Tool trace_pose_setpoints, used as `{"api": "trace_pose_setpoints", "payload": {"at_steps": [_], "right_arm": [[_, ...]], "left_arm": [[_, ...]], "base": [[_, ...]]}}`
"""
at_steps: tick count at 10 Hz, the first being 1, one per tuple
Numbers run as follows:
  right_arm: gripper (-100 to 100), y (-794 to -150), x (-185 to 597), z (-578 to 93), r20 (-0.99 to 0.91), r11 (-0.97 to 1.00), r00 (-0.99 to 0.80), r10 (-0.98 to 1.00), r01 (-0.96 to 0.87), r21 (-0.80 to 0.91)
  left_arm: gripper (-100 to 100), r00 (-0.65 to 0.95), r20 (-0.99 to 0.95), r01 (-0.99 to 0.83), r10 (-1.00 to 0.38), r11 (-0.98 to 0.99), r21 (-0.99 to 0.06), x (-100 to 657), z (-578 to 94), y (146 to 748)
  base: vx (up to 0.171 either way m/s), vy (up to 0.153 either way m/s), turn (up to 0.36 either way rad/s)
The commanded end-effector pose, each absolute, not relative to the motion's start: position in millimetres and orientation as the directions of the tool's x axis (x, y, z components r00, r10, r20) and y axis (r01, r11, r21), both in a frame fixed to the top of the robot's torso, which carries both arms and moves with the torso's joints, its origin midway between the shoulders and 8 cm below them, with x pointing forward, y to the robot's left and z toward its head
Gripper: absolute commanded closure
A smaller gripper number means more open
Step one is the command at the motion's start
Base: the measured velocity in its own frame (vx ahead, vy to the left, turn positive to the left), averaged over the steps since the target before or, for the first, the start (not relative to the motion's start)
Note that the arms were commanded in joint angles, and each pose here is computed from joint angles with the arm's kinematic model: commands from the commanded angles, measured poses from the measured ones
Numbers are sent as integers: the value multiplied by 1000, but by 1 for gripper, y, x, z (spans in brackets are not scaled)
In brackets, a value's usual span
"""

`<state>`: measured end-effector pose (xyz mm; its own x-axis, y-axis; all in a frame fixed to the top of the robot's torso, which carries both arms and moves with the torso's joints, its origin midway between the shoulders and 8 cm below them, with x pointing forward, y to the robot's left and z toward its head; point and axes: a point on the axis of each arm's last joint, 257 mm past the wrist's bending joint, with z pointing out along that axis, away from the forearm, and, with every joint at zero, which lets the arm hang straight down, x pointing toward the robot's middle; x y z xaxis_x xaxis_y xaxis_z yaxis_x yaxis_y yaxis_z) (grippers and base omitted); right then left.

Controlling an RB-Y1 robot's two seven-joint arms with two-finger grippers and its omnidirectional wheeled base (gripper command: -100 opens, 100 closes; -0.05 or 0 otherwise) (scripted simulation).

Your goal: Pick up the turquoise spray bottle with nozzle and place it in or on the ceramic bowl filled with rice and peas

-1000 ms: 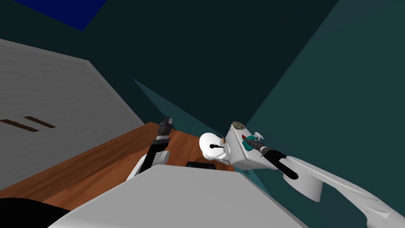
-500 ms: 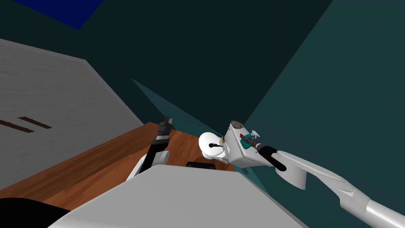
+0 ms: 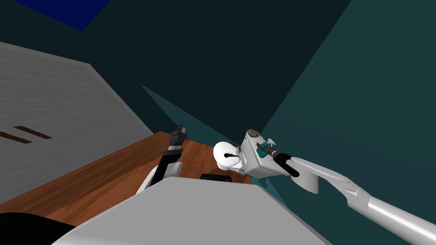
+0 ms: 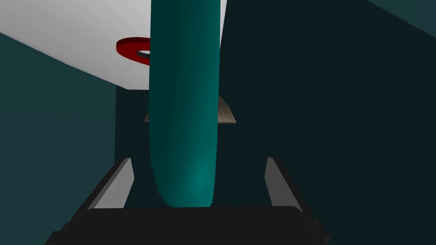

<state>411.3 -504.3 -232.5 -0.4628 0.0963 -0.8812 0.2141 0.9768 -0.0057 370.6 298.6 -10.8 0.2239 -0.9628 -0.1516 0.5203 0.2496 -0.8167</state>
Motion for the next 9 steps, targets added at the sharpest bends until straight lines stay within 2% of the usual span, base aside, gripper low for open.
{"api": "trace_pose_setpoints", "payload": {"at_steps": [1,2,6,7,8,9], "right_arm": [[-100,-504,411,-232,-881,977,-463,96,214,-6],[100,-504,412,-233,-881,977,-463,97,215,-6],[100,-504,412,-233,-881,977,-463,97,214,-5],[0,-504,412,-233,-881,977,-463,97,214,-5],[100,-504,407,-233,-881,978,-462,102,211,2],[100,-501,403,-233,-881,979,-462,107,204,12]], "left_arm": [[0,224,-152,520,-963,250,-817,371,-11,299],[0,224,-152,520,-963,250,-817,371,-11,299],[0,224,-152,520,-963,250,-817,371,-11,299],[0,224,-152,520,-963,250,-817,371,-11,299],[0,224,-152,520,-963,250,-817,371,-11,299],[0,224,-152,520,-963,250,-817,371,-11,299]], "base": [[-7,-8,2],[0,0,0],[0,0,0],[0,0,0],[16,16,25],[35,27,28]]}}
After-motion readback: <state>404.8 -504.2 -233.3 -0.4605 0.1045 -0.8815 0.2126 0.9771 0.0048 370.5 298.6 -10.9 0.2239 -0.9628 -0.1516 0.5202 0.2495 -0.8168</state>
